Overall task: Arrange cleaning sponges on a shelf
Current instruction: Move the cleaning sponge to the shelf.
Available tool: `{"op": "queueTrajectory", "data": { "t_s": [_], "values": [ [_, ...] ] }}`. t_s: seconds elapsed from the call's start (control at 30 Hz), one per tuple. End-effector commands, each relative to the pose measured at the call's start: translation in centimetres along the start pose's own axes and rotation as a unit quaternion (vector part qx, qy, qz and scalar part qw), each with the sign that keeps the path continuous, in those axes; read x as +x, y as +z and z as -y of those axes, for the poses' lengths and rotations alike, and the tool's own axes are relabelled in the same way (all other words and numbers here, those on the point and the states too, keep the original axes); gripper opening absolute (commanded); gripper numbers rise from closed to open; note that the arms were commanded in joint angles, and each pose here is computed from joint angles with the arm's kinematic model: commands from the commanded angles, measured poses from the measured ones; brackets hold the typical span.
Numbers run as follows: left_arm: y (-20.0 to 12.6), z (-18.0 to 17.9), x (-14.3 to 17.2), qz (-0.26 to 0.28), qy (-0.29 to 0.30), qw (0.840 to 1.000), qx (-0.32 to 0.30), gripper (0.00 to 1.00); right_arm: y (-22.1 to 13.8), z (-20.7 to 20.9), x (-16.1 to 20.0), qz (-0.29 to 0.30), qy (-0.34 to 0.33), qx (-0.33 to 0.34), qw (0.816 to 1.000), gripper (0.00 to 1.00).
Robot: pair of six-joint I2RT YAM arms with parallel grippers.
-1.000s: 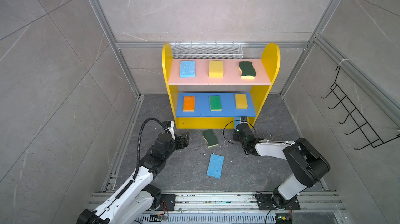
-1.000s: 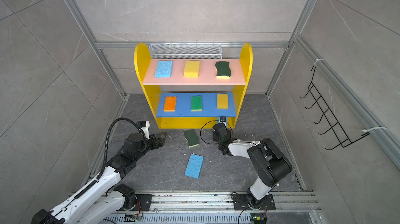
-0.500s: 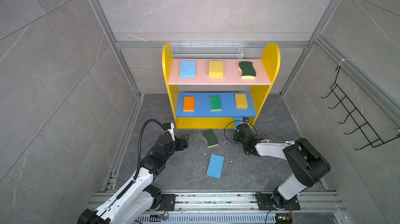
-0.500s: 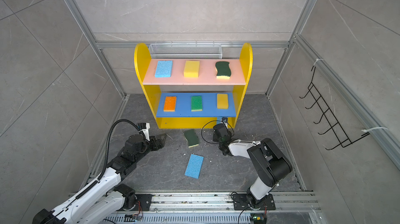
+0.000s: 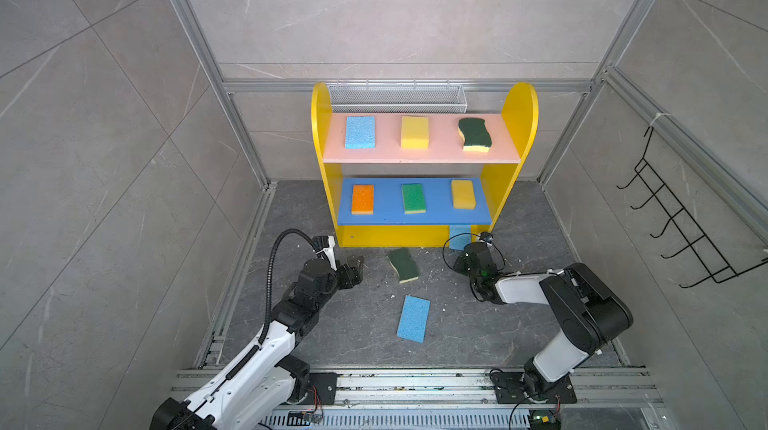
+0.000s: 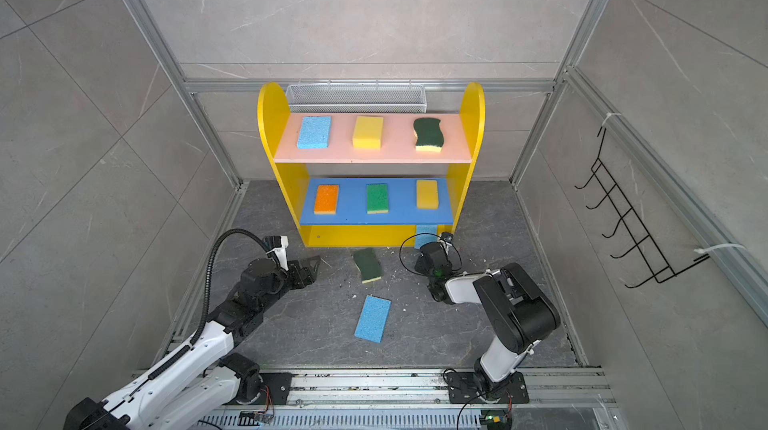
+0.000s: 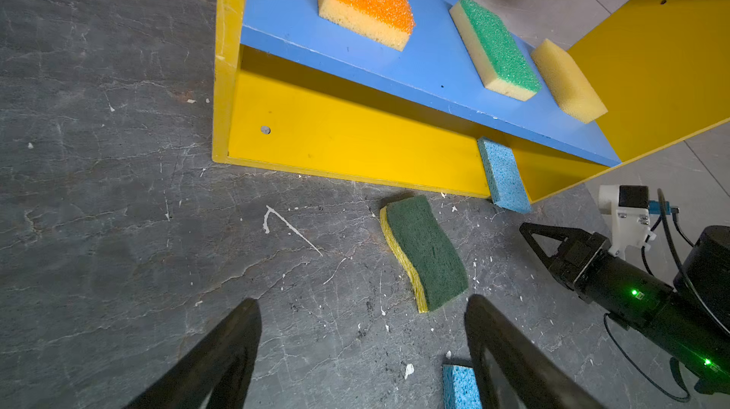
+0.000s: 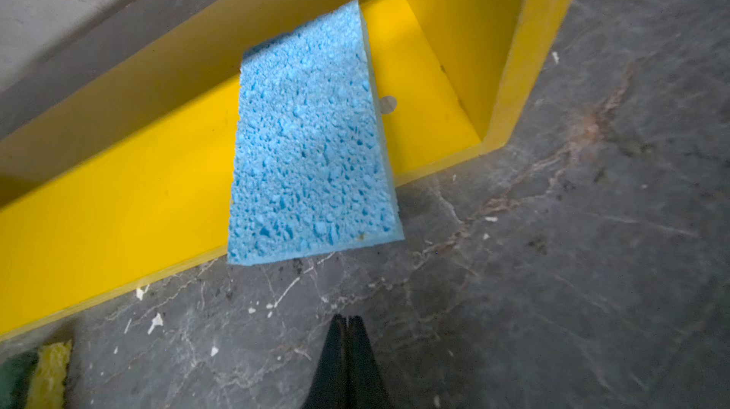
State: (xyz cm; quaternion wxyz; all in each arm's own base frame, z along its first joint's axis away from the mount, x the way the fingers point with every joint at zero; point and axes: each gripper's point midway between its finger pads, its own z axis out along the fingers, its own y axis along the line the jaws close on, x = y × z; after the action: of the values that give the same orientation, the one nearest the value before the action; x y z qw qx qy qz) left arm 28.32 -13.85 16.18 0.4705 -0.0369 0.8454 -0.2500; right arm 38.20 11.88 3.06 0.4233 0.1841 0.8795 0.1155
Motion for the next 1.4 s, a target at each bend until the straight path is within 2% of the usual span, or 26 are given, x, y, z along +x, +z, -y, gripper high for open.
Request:
{"op": "queueTrajectory", "data": {
  "t_s": [0.0, 0.4, 0.9, 1.37],
  "values": [
    [0.2, 0.4, -1.0, 0.021, -0.001, 1.000, 0.008, 0.84, 1.1, -0.2, -0.8, 0.011, 0.037, -0.016, 0.999, 0.00],
    [1.0, 0.1, -0.7, 0.016, -0.002, 1.000, 0.004, 0.84, 1.4, -1.1, -3.2, 0.053, 0.059, -0.055, 0.995, 0.00],
    [1.2, -0.1, -0.5, 0.013, -0.001, 1.000, -0.001, 0.84, 2.7, -1.5, -3.5, 0.051, 0.071, -0.066, 0.994, 0.00],
    [1.3, -0.2, -0.6, 0.013, 0.001, 1.000, -0.004, 0.84, 2.9, -1.5, -6.1, 0.065, 0.046, -0.058, 0.995, 0.00]
  ]
}}
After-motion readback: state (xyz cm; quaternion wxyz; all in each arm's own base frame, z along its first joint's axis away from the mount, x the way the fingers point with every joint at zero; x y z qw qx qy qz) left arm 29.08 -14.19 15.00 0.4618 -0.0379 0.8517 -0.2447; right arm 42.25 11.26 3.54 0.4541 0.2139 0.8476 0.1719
